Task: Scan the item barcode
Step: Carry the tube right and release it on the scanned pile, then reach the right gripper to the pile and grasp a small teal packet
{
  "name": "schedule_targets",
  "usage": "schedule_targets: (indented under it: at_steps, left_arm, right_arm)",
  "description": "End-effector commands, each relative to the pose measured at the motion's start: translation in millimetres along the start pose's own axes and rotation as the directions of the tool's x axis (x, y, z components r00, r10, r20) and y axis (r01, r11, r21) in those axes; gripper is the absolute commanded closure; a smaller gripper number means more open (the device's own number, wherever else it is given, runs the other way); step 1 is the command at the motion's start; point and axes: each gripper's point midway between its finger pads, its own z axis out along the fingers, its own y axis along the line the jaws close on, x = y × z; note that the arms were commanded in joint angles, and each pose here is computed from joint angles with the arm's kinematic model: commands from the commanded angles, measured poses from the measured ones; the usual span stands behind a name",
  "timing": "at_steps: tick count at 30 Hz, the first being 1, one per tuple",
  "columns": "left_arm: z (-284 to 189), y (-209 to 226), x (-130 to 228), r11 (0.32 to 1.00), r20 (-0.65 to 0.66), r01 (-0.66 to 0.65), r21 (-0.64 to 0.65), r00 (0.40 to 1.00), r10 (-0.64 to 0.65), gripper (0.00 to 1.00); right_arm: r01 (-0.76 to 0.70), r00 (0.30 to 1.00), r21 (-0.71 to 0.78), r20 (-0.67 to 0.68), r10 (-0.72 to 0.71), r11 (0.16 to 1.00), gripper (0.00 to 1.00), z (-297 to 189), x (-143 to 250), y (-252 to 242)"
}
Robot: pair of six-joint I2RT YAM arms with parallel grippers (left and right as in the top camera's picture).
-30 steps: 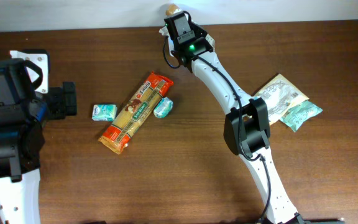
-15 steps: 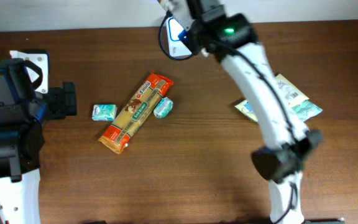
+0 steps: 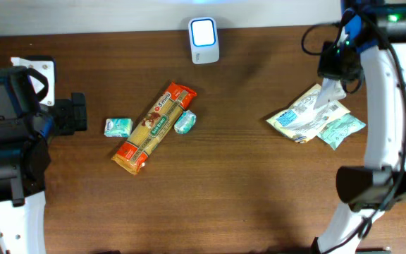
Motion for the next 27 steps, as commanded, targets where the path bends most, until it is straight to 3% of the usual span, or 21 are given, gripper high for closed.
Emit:
schedule_targets:
  at_steps: [1,6,8,10,15,19,21,24,27]
  left_arm:
    - [-2,2,-1,1.000,0.008,0.016,-0.004,1.000,-0.016,0.01]
    - [-2,2,-1,1.000,0.008,0.016,-0.004,1.000,-0.016,0.01]
    - [-2,2,-1,1.000,0.008,0.016,-0.004,1.000,-0.016,0.01]
    - [-2,2,-1,1.000,0.008,0.016,-0.004,1.000,-0.016,0.01]
    - [-2,2,-1,1.000,0.008,0.016,-0.004,1.000,-0.016,0.01]
    - [-2,2,-1,1.000,0.008,0.016,-0.004,1.000,-0.016,0.01]
    - [-2,2,-1,1.000,0.008,0.016,-0.004,1.000,-0.016,0.01]
    - [-2,2,-1,1.000,0.008,0.016,-0.004,1.000,-0.016,0.01]
    - [-2,2,-1,1.000,0.008,0.016,-0.004,1.000,-0.016,0.01]
  right_arm:
    - [-0.085,0.987,0.079,-0.131,0.095,0.993,0.96,61,11,-22]
    - [-0.113,0.954,0.135,-0.261,0.146,0.984,0.95,132,46,-45]
    - [-0.130,0.947,0.142,-0.275,0.165,0.981,0.77,148,53,-52]
    - [-0.133,0.945,0.141,-0.281,0.169,0.981,0.52,152,55,-53]
    - [-0.089,0.963,0.083,-0.247,0.107,0.993,0.48,121,37,-46]
    - [0.079,0.995,-0.296,-0.032,-0.092,0.952,0.32,29,-8,41]
    - [0.147,0.989,-0.408,0.046,-0.141,0.901,0.32,9,-14,83]
    - [0.273,0.960,-0.528,0.100,-0.261,0.804,0.32,3,6,174]
    - [0.314,0.938,-0.567,0.062,-0.341,0.762,0.32,37,53,261]
